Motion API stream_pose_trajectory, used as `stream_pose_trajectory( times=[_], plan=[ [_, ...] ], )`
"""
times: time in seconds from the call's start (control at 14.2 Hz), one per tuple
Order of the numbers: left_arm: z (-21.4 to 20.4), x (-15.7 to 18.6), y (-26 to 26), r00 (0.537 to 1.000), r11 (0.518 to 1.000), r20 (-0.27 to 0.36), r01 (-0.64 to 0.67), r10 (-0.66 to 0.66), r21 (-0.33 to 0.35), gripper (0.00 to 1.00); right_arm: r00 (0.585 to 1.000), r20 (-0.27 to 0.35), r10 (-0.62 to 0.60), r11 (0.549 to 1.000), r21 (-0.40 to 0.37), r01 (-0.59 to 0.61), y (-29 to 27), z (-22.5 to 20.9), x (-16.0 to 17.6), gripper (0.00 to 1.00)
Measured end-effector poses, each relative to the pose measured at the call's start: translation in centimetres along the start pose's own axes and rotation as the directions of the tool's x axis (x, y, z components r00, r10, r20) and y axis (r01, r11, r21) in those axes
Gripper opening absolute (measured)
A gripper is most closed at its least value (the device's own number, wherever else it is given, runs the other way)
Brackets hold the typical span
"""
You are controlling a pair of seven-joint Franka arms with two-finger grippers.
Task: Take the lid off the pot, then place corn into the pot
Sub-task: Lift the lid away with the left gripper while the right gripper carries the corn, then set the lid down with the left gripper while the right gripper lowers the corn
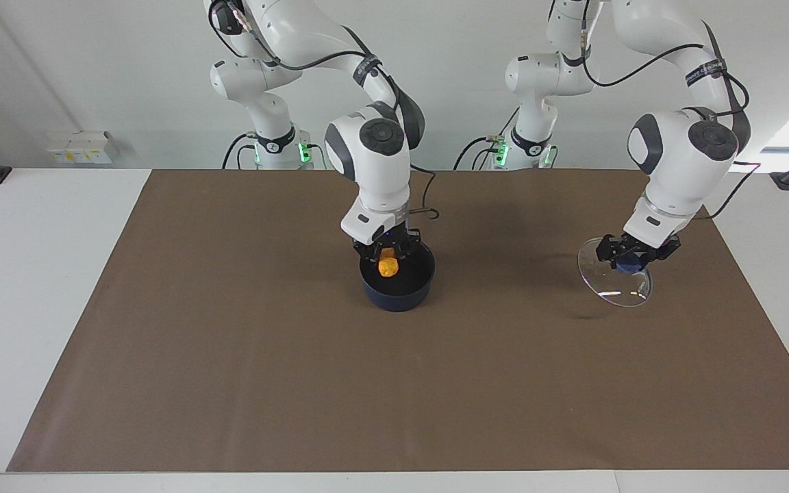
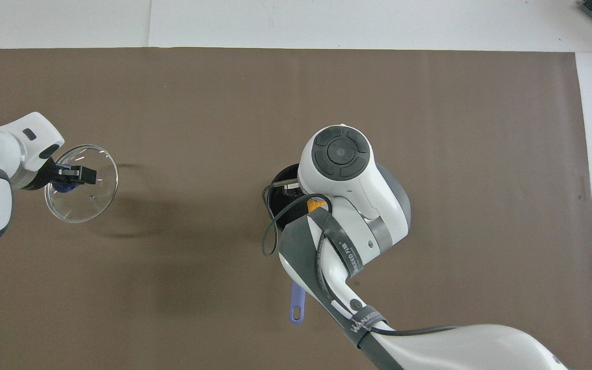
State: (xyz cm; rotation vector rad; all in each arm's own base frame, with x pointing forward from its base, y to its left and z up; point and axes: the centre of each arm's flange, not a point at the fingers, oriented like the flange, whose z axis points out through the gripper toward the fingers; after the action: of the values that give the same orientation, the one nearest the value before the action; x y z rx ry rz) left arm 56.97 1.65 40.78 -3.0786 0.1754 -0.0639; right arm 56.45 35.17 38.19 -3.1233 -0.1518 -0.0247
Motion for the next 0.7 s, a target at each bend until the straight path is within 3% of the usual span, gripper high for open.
stream_pose_trajectory(
  times=[0.7],
  plan=[
    [6.1, -4.3, -7.1, 0.993, 0.993, -0.025, -0.118, 0.118, 0.010, 0.62, 1.000, 0.013, -0.014, 1.000, -0.005, 0.014, -1.1, 2.2, 0.1, 0.41]
  ],
)
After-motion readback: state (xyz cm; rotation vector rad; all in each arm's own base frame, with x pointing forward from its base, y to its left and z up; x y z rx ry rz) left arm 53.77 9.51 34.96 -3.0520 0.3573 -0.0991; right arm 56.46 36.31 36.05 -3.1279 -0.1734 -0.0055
